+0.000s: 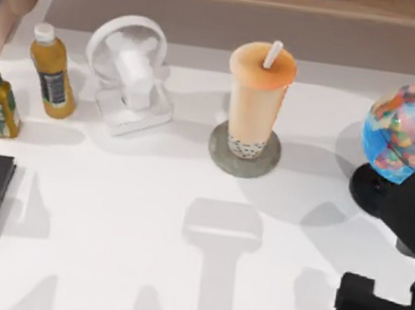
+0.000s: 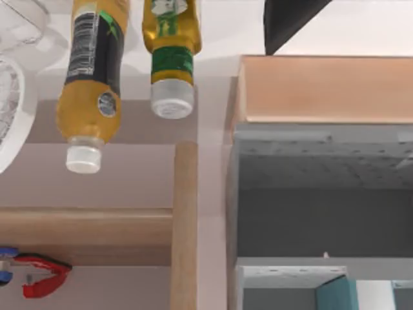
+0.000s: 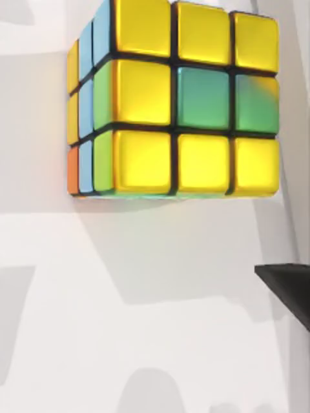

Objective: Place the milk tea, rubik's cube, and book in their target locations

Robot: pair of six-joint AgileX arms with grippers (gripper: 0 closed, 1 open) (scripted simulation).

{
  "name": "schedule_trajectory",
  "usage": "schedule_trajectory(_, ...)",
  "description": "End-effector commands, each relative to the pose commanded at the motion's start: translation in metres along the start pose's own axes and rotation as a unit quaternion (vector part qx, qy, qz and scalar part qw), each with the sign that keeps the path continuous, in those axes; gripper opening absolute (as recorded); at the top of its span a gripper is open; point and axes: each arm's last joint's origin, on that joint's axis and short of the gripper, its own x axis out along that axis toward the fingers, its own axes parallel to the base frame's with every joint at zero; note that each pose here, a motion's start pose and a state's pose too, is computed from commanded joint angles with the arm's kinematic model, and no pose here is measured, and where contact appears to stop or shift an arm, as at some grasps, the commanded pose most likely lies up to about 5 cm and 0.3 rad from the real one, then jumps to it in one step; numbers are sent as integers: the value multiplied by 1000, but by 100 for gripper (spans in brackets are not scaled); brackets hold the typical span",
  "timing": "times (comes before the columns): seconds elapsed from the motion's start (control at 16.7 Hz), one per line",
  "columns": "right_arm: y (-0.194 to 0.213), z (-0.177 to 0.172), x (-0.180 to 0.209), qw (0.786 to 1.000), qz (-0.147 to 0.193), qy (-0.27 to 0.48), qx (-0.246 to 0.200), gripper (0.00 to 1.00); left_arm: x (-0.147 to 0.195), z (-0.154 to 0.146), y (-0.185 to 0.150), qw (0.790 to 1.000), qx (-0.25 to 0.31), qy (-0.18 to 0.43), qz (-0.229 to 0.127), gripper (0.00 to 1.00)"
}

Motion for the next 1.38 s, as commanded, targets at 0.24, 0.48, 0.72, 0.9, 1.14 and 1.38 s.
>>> schedule_trajectory(0.24,-1,0,5,1000,-1,1,0,100,0,0,0,1000,0,0,0,100)
schedule_trajectory(0.48,1,2,35,1000,3,-2,0,100,0,0,0,1000,0,0,0,100)
schedule_trajectory(0.72,0,0,59,1000,0,0,0,100,0,0,0,1000,0,0,0,100)
schedule_trajectory(0.9,0,0,60,1000,0,0,0,100,0,0,0,1000,0,0,0,100)
schedule_trajectory(1.14,0,0,60,1000,0,0,0,77,0,0,0,1000,0,0,0,100)
schedule_trajectory(1.38,0,0,60,1000,0,0,0,47,0,0,0,1000,0,0,0,100)
